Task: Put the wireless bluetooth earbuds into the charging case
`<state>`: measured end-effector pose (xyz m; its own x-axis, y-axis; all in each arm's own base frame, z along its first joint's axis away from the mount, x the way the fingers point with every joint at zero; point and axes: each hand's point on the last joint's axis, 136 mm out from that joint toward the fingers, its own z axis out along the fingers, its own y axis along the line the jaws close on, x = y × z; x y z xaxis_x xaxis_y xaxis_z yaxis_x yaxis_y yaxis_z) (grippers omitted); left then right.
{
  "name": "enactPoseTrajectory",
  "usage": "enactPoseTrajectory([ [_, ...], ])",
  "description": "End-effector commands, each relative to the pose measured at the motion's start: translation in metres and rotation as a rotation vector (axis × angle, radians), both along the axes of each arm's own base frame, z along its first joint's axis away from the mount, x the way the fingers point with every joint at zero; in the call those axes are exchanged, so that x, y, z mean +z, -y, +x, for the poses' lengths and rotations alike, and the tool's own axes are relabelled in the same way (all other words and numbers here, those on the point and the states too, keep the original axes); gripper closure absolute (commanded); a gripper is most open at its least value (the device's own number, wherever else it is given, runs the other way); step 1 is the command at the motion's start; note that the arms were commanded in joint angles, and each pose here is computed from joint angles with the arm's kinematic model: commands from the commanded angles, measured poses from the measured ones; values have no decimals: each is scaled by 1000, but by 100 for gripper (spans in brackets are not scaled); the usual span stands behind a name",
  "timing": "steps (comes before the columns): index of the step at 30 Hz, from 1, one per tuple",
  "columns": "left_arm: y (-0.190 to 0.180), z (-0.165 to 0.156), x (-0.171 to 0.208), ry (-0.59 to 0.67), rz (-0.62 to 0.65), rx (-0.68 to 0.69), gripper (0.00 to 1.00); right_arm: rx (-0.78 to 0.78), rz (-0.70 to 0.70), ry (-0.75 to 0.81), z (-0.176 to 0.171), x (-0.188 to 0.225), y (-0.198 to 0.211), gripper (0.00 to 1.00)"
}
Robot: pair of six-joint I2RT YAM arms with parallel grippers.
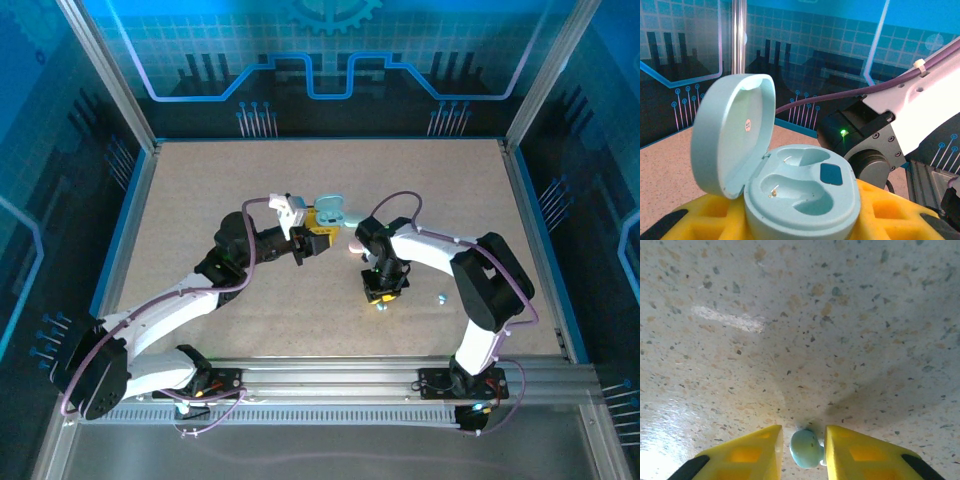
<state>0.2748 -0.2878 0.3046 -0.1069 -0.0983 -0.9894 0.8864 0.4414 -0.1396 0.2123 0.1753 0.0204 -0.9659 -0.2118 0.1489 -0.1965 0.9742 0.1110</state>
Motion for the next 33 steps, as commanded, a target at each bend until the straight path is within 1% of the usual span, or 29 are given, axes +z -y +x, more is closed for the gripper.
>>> enactPoseTrajectory([
  [1,-3,-2,7,37,-10,13,63,26,-31,-20,-4,0,0,73],
  [17,-1,-1,6,30,-10,7,63,28,-60,-50,-10,-7,1,73],
  [19,-1,-1,6,30,-9,8,63,28,-64,-45,-9,-6,2,76],
  [24,-1,0,7,28,-9,11,63,16,-68,-33,-6,-5,3,77],
  [33,0,1,6,27,-8,8,62,-3,-69,-64,-11,-9,6,73],
])
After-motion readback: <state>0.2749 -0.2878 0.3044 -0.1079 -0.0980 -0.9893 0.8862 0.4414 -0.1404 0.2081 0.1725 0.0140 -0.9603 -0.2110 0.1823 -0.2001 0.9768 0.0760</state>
